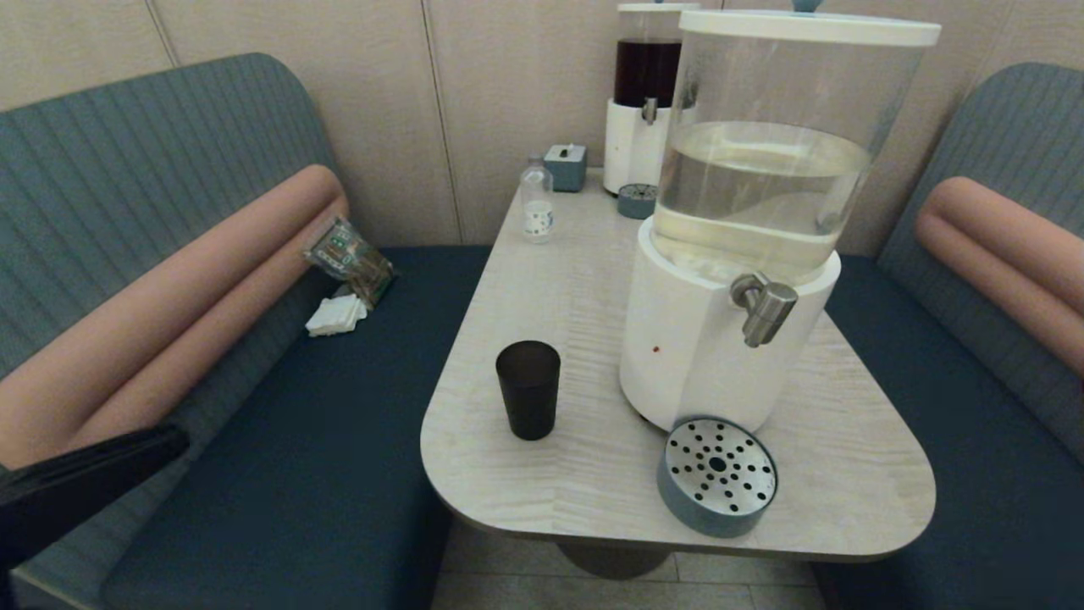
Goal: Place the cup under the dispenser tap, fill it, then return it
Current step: Pick up the cup
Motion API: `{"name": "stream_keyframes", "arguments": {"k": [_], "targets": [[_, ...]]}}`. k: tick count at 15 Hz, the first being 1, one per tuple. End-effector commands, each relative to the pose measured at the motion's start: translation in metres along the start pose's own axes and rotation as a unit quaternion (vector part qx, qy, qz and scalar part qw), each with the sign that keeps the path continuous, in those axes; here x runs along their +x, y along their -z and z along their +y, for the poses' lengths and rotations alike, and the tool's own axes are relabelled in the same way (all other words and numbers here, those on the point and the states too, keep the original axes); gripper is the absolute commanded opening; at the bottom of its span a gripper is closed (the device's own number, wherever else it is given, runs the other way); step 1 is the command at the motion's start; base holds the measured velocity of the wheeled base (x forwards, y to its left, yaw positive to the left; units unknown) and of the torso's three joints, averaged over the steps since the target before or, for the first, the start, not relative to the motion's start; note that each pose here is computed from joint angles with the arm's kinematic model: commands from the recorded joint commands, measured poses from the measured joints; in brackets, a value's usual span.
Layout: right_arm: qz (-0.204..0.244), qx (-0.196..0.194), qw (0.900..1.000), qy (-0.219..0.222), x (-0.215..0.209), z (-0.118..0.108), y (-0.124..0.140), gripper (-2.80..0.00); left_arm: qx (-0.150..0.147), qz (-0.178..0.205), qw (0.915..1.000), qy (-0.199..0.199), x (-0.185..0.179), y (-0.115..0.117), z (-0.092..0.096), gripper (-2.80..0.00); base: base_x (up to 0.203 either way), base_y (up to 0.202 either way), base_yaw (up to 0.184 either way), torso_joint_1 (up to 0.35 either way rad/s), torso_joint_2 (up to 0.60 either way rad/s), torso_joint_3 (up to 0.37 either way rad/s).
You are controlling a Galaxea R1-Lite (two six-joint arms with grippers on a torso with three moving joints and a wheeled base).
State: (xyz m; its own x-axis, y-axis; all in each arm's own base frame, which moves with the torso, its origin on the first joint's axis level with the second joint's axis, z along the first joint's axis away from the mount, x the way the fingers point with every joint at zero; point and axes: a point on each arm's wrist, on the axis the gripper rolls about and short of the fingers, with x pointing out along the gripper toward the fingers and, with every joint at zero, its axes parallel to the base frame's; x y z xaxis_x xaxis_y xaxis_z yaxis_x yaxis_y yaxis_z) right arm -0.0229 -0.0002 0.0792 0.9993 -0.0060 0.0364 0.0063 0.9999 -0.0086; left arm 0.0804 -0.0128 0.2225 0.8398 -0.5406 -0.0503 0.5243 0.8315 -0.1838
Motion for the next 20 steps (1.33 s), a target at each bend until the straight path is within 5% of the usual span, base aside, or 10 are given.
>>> {"name": "stream_keyframes", "arguments": {"k": [1, 4, 9, 20], "targets": [[0.006, 0.0, 1.0, 0.0, 0.001, 0.0, 0.004, -2.8, -0.004, 0.014, 0.9993, 0.035, 0.048, 0.002, 0.03, -2.8, 0.0, 0.0, 0.0, 0.0, 0.0, 0.0], [0.006, 0.0, 1.0, 0.0, 0.001, 0.0, 0.004, -2.8, 0.054, -0.05, 0.9928, 0.094, 0.093, 0.01, 0.062, -2.8, 0.0, 0.0, 0.0, 0.0, 0.0, 0.0], [0.006, 0.0, 1.0, 0.0, 0.001, 0.0, 0.004, -2.8, 0.115, -0.04, 0.9823, 0.142, 0.117, 0.051, 0.122, -2.8, 0.0, 0.0, 0.0, 0.0, 0.0, 0.0], [0.006, 0.0, 1.0, 0.0, 0.001, 0.0, 0.004, -2.8, 0.091, 0.002, 0.9838, 0.154, 0.154, 0.091, 0.166, -2.8, 0.0, 0.0, 0.0, 0.0, 0.0, 0.0]]}}
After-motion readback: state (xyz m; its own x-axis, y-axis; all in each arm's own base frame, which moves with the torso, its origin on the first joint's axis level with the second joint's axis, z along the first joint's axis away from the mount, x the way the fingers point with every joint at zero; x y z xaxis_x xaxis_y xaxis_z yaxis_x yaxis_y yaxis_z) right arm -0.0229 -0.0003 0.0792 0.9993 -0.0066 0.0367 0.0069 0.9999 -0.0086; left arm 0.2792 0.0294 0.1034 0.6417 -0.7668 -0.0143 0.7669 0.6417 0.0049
